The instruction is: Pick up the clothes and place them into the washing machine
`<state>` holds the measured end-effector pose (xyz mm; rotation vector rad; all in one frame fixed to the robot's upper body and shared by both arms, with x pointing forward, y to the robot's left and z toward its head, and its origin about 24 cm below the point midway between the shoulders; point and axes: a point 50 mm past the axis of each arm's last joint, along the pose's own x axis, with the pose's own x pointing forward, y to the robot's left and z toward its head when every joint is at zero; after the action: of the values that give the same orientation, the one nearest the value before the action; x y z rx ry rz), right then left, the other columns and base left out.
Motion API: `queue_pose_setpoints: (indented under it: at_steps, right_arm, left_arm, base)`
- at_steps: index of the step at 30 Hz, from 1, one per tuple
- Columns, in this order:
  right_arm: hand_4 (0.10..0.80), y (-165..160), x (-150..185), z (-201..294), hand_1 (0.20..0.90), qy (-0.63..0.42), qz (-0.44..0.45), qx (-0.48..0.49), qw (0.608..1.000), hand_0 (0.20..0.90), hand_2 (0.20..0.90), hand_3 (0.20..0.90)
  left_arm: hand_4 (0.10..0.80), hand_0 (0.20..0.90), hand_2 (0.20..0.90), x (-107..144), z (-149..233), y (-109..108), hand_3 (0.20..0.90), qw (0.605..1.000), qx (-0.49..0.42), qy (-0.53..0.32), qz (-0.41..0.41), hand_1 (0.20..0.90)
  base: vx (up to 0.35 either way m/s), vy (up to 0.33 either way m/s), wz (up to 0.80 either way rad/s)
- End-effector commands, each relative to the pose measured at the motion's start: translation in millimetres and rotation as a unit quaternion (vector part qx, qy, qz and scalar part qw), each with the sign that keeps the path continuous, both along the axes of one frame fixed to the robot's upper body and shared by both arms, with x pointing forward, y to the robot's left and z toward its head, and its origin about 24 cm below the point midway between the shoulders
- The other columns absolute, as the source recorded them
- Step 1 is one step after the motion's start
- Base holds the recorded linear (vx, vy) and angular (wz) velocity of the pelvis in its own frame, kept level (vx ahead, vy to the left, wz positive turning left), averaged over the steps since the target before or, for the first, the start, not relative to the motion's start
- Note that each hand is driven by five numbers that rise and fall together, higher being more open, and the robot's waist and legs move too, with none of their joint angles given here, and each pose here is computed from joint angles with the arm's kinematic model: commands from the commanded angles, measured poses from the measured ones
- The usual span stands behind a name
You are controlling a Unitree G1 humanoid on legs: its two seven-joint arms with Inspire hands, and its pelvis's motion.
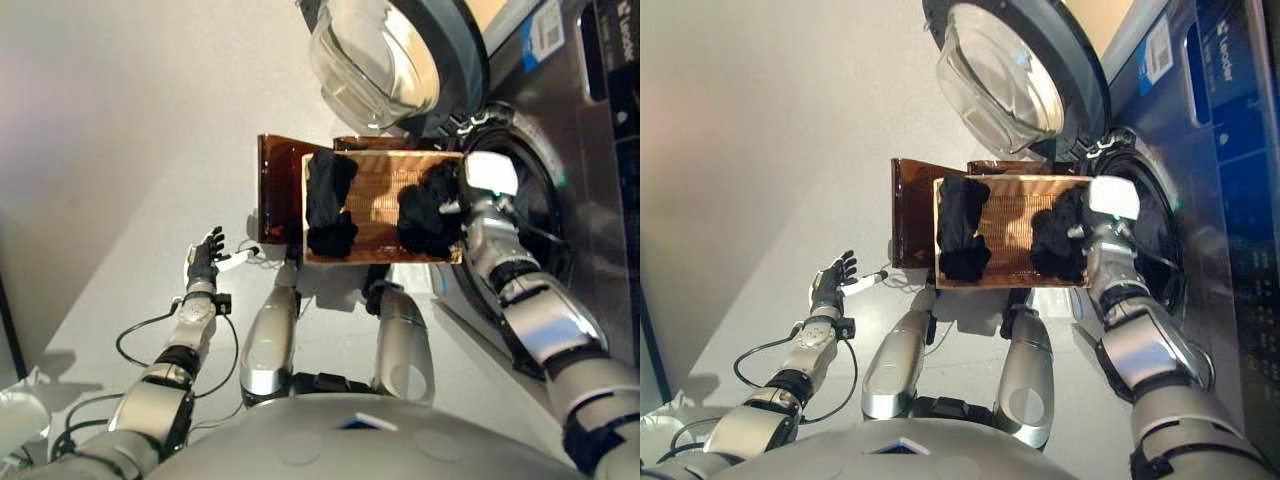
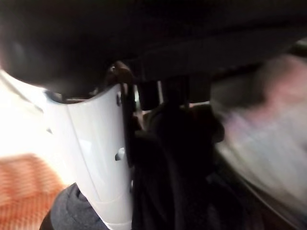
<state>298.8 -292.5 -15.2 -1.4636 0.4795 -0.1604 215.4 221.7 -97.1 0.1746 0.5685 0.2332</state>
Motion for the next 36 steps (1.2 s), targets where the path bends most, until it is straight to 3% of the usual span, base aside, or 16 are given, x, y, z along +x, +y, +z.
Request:
queue_pose_setpoints:
  at_steps: [1, 4, 5, 7, 8, 10, 11, 13, 14, 16, 20, 22, 25, 28, 32, 36]
  right_arm:
    - [0.3, 0, 11, 13, 0.2, -0.055, -0.039, 0.028, 0.997, 0.2, 0.2, 0.2]
    - [0.3, -1, 23, 29, 0.2, -0.117, -0.08, 0.121, 0.983, 0.2, 0.2, 0.2]
    - [0.3, 7, 31, 37, 0.2, -0.178, -0.111, 0.216, 0.954, 0.2, 0.2, 0.2]
    - [0.3, 12, 31, 35, 0.2, -0.185, -0.115, 0.245, 0.945, 0.2, 0.2, 0.2]
    - [0.3, 22, 30, 29, 0.2, -0.225, -0.15, 0.339, 0.901, 0.2, 0.2, 0.2]
    - [0.3, 28, 30, 27, 0.2, -0.241, -0.16, 0.388, 0.875, 0.2, 0.2, 0.2]
    - [0.3, 34, 27, 23, 0.2, -0.276, -0.193, 0.478, 0.811, 0.2, 0.2, 0.2]
    - [0.3, 36, 23, 17, 0.2, -0.276, -0.203, 0.508, 0.79, 0.2, 0.2, 0.2]
    - [0.3, 39, 18, 9, 0.2, -0.295, -0.244, 0.577, 0.721, 0.2, 0.2, 0.2]
    - [0.3, 39, 16, 5, 0.2, -0.297, -0.256, 0.597, 0.7, 0.2, 0.2, 0.2]
    - [0.3, 45, 10, -4, 0.2, -0.34, -0.309, 0.694, 0.554, 0.2, 0.2, 0.2]
    - [0.3, 47, 9, -6, 0.2, -0.342, -0.313, 0.704, 0.539, 0.2, 0.2, 0.2]
    - [0.3, 46, 4, -12, 0.2, -0.386, -0.352, 0.751, 0.404, 0.2, 0.2, 0.2]
    - [0.3, 40, -2, -17, 0.2, -0.4, -0.371, 0.752, 0.369, 0.2, 0.2, 0.2]
    - [0.3, 27, -11, -22, 0.2, -0.443, -0.405, 0.749, 0.281, 0.2, 0.2, 0.2]
    - [0.3, 14, -17, -22, 0.2, -0.466, -0.417, 0.738, 0.255, 0.2, 0.2, 0.2]
  left_arm:
    - [0.8, 0.9, 0.9, 7, 8, 18, 0.9, 0.999, 0.043, -0.013, 0.006, 0.9]
    - [0.8, 0.9, 0.9, -9, -1, 24, 0.9, 0.999, 0.044, 0.015, 0.02, 0.9]
    - [0.8, 0.9, 0.9, -16, -3, 32, 0.9, 0.998, 0.053, 0.028, 0.032, 0.9]
    - [0.8, 0.9, 0.9, -20, -6, 36, 0.9, 0.997, 0.057, 0.038, 0.038, 0.9]
    - [0.8, 0.9, 0.9, -26, -8, 41, 0.9, 0.996, 0.06, 0.049, 0.05, 0.9]
    - [0.8, 0.9, 0.9, -30, -9, 45, 0.9, 0.995, 0.066, 0.057, 0.053, 0.9]
    - [0.8, 0.9, 0.9, -31, -8, 49, 0.9, 0.994, 0.069, 0.056, 0.064, 0.9]
    - [0.8, 0.9, 0.9, -34, -9, 51, 0.9, 0.994, 0.07, 0.06, 0.063, 0.9]
    - [0.8, 0.9, 0.9, -37, -10, 52, 0.9, 0.994, 0.068, 0.059, 0.065, 0.9]
    - [0.8, 0.9, 0.9, -37, -10, 51, 0.9, 0.994, 0.069, 0.06, 0.061, 0.9]
    - [0.8, 0.9, 0.9, -32, -7, 48, 0.9, 0.995, 0.07, 0.046, 0.046, 0.9]
    - [0.8, 0.9, 0.9, -31, -6, 48, 0.9, 0.996, 0.07, 0.042, 0.045, 0.9]
    - [0.8, 0.9, 0.9, -28, -3, 42, 0.9, 0.997, 0.064, 0.025, 0.033, 0.9]
    - [0.8, 0.9, 0.9, -27, -4, 38, 0.9, 0.998, 0.058, 0.02, 0.029, 0.9]
    - [0.8, 0.9, 0.9, -27, -5, 26, 0.9, 0.999, 0.037, 0.011, 0.02, 0.9]
    - [0.8, 0.9, 0.9, -23, -4, 17, 0.9, 1.0, 0.019, -0.002, 0.015, 0.9]
  base:
    - [0.091, 0.075, -0.15]
    - [0.105, 0.091, -0.08]
    - [0.071, 0.081, -0.03]
    - [0.077, 0.067, -0.18]
    - [0.079, 0.054, -0.23]
    - [0.074, 0.038, -0.27]
    - [0.104, 0.03, -0.29]
    - [0.08, 0.022, -0.13]
    - [0.066, 0.037, -0.03]
    - [0.048, 0.031, -0.04]
    - [0.005, 0.059, -0.07]
    - [-0.014, 0.044, -0.11]
    - [-0.027, 0.124, -0.04]
    - [0.004, 0.103, 0.05]
    - [0.041, 0.129, 0.05]
    - [0.035, 0.123, 0.05]
